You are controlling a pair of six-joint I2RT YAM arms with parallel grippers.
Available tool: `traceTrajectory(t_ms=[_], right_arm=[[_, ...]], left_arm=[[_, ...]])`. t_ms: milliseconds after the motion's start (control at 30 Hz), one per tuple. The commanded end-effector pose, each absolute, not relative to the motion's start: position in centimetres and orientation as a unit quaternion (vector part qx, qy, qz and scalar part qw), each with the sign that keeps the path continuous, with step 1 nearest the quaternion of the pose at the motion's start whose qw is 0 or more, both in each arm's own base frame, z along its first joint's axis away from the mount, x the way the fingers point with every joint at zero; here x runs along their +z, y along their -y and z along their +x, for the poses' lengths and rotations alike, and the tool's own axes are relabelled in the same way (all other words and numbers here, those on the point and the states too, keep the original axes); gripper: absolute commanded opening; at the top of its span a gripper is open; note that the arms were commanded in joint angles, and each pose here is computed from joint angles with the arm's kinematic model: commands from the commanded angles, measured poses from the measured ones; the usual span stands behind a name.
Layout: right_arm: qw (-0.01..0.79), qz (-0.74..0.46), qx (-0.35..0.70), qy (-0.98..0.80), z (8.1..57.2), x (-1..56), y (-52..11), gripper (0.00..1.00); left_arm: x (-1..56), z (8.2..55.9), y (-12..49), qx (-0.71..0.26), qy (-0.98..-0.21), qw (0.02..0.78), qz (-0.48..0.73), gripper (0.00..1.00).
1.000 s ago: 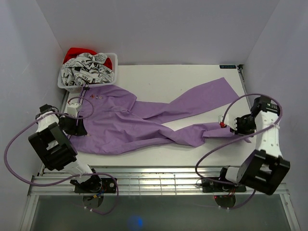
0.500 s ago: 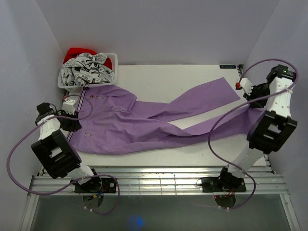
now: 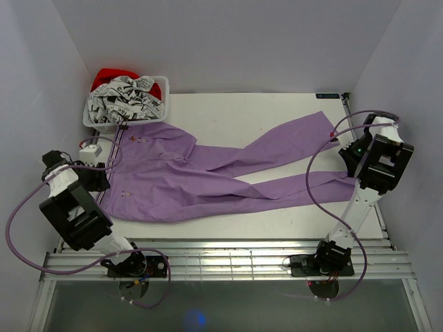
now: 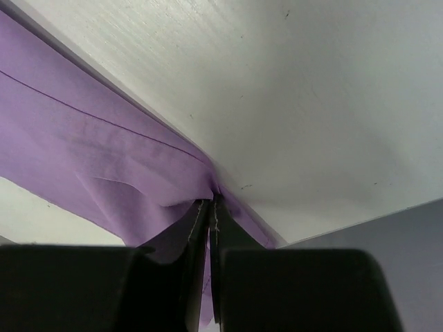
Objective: Fold and stack the trousers
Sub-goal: Flatten the trousers out
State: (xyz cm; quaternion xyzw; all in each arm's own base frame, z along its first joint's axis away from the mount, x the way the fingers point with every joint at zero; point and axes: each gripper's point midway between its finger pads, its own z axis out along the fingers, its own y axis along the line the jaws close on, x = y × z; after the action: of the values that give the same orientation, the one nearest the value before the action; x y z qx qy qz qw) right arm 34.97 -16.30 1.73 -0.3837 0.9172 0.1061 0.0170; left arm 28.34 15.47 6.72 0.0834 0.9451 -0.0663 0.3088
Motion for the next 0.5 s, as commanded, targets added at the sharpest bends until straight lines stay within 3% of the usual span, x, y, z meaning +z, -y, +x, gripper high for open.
traceTrajectory(t_ms=[0, 333, 433, 467], right_arm=[[0.033, -0.374, 0.099, -0.921, 36.2, 0.7, 16.3, 0.08], [0.03, -0.42, 0.102, -0.901, 32.2, 2.3, 14.4, 0.08], [0.008, -0.428, 0.102, -0.898, 30.6, 2.1, 14.3, 0.08], [-0.004, -0.432, 0.097, -0.897, 30.1, 2.1, 14.6, 0.08]], left_arm=[[7.9, 28.5, -17.0, -0.055, -0.944, 0.317, 0.076, 0.62], [3.5, 28.0, -17.5, -0.102, -0.959, 0.263, 0.041, 0.68], [1.8, 27.5, -17.8, -0.1, -0.964, 0.241, 0.046, 0.62], [1.4, 27.2, -18.1, -0.092, -0.967, 0.233, 0.049, 0.51]])
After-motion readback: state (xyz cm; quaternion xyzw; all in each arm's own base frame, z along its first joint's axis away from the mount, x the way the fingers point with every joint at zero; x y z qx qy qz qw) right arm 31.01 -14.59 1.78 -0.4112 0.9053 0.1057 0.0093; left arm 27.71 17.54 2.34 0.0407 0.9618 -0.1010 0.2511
